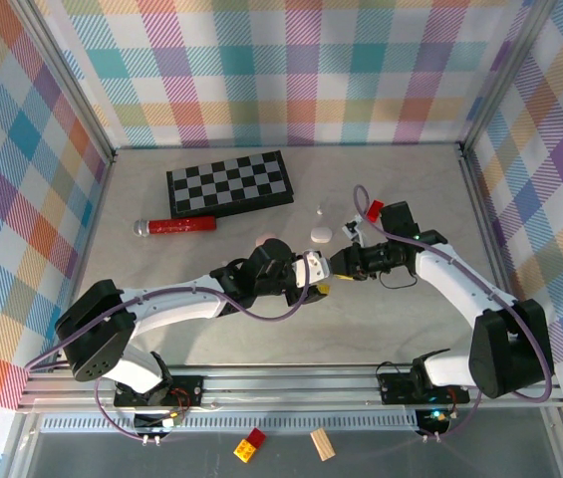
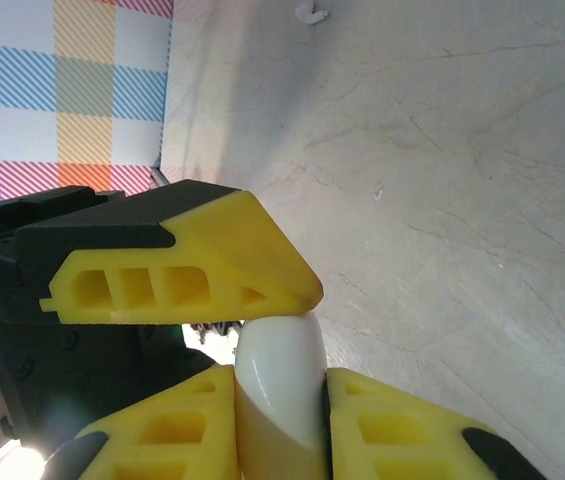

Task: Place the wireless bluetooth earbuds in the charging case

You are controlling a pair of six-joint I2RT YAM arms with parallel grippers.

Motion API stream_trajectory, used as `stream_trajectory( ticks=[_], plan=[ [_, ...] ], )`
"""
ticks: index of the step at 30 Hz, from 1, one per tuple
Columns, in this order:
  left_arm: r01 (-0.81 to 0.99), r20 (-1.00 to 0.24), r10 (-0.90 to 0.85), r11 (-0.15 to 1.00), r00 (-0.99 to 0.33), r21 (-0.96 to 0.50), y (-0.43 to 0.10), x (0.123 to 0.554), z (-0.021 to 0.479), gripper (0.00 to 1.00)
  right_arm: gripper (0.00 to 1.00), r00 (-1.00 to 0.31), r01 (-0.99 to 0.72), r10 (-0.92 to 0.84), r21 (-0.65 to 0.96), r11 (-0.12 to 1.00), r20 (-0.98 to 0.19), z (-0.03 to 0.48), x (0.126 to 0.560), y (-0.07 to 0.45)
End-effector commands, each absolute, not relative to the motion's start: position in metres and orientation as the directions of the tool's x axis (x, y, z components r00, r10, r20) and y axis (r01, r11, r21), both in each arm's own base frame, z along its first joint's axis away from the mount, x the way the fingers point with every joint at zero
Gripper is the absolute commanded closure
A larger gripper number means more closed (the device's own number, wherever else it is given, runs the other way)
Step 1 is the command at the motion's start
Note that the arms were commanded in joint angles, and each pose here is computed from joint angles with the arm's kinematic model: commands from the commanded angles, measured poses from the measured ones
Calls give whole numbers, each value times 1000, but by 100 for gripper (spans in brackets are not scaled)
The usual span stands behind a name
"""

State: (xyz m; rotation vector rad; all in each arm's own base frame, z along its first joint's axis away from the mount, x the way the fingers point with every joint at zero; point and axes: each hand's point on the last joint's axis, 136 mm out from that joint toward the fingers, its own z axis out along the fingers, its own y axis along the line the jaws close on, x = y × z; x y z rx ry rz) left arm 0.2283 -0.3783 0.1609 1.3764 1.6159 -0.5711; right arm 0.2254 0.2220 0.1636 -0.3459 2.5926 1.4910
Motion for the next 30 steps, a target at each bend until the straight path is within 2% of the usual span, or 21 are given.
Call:
stream_trajectory(
  ticks=[1,6,9,12,16,18,23,30],
  plan=[
    [931,-872,486,289,56,221,-380,234,175,44,81,-945,-323,-126,798,509,-302,174,235,221],
    [929,-923,385,343,-3,141,-379,236,194,18,82,-894,-394,-69,703,593,-443,186,253,209],
    [929,-968,241,370,-67,28,-373,239,216,7,82,-833,-448,-31,640,624,-553,200,264,201],
    [927,-988,74,362,-136,-100,-365,243,239,1,83,-751,-522,5,598,608,-660,226,266,199],
    [919,-967,-88,300,-240,-256,-354,248,262,3,84,-617,-630,54,534,563,-785,266,261,198],
    [925,-952,-134,234,-276,-301,-352,246,272,5,84,-549,-687,62,493,534,-833,283,255,199],
    [950,-943,-174,89,-283,-301,-358,231,287,14,84,-447,-794,71,432,428,-892,311,238,207],
    [966,-941,-222,-30,-256,-256,-361,217,301,24,84,-378,-878,79,384,285,-923,330,220,217]
  ],
)
